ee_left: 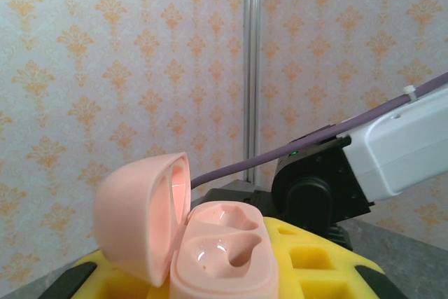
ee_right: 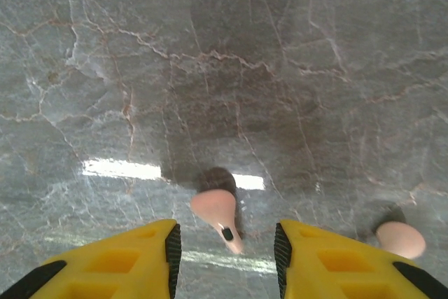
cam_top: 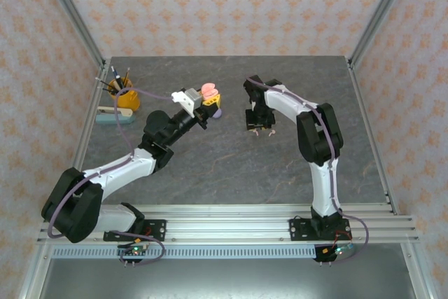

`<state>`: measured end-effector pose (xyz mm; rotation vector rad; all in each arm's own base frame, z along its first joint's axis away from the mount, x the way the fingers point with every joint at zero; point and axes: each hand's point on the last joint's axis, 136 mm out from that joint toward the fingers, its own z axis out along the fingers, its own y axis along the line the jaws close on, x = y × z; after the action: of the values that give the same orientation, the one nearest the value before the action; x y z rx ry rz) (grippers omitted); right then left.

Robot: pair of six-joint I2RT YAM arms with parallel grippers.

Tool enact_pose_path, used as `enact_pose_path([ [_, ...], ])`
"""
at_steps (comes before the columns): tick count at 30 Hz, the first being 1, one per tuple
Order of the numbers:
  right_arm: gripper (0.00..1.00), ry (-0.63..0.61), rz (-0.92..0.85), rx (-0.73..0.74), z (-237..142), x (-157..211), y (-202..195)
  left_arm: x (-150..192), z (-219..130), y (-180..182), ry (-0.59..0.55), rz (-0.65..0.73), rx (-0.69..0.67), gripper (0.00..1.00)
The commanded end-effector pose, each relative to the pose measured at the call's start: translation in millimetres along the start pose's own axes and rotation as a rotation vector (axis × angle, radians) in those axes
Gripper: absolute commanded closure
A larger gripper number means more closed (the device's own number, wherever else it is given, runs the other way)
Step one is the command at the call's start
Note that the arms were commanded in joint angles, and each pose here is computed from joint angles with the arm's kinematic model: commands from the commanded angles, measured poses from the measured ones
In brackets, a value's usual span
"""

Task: Insert the wireless bluetooth earbuds into the charging case

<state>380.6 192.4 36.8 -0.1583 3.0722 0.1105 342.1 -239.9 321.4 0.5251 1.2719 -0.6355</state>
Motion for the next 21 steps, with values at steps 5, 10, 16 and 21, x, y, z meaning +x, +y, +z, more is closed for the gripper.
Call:
enact_pose_path([
  [5, 0.59, 0.019, -0.035, 0.062, 2, -5, -1, -21, 5, 0, -0.071, 0.008, 0.015, 1.00],
  [10, 0.59, 0.033, -0.042, 0.080, 6, -2, -3, -19, 5, 0, -0.066, 0.007, 0.014, 1.00],
  [16, 0.60, 0.047, -0.050, 0.093, 11, 1, -4, -17, 6, 1, -0.061, 0.005, 0.011, 1.00],
  [21, 0.61, 0.059, -0.063, 0.103, 15, 4, -3, -17, 6, 2, -0.059, 0.005, 0.008, 1.00],
])
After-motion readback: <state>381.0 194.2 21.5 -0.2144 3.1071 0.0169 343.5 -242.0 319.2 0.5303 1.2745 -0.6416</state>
